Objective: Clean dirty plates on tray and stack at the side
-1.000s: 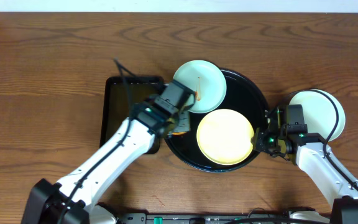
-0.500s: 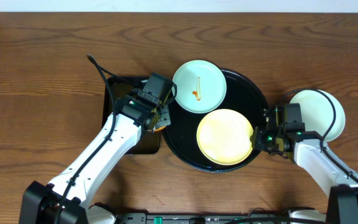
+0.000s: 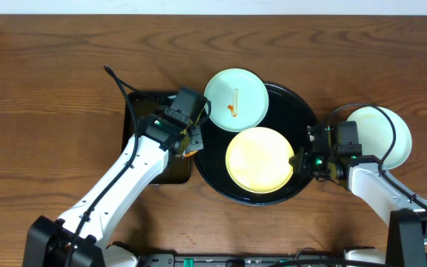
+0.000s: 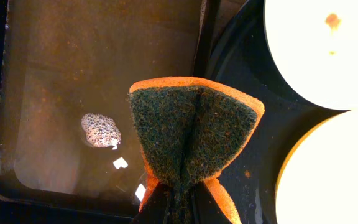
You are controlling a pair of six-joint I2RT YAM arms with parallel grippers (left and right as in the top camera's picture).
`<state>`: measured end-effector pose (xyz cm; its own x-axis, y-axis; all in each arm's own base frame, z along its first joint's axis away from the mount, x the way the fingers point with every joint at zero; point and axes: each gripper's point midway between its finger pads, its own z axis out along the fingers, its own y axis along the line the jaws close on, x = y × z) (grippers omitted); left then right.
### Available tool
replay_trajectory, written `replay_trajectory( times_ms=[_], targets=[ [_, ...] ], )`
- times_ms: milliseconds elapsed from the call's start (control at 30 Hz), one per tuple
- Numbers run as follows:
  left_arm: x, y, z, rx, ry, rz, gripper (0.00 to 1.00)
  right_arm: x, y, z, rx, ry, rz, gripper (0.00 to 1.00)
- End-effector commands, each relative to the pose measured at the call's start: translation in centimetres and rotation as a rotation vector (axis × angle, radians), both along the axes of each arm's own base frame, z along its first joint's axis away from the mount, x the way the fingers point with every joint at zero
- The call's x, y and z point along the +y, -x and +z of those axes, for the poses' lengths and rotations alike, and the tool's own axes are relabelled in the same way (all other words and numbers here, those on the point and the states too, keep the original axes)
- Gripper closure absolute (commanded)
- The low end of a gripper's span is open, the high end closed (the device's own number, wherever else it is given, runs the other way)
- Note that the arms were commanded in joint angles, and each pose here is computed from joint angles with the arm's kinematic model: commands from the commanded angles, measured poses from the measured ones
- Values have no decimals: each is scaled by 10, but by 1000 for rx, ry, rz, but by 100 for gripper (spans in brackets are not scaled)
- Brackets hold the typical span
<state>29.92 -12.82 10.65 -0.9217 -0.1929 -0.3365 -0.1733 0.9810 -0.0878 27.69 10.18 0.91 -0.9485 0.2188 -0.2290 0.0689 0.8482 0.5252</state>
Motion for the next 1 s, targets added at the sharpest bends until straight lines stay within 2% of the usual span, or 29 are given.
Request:
replay_trajectory(
  times_ms=[0,233,567,733,967],
  targets=[
    [4,-1,5,-17,-15,3,92,17,-3,21,-69,-85,69,99],
    [4,-1,5,-15,-16,3,92,-1,-19,47,-228,40,44,99],
    [4,-1,5,-16,-16,3,92,-59,-42,88,-463,414,-34,99],
    [5,-1,5,-19,-31,-23,92,-71,-43,109,-520,508,-74,99],
    [18,-7,7,-47,-106,-35,92,-62,-40,140,-534,679,-14,99]
  ],
)
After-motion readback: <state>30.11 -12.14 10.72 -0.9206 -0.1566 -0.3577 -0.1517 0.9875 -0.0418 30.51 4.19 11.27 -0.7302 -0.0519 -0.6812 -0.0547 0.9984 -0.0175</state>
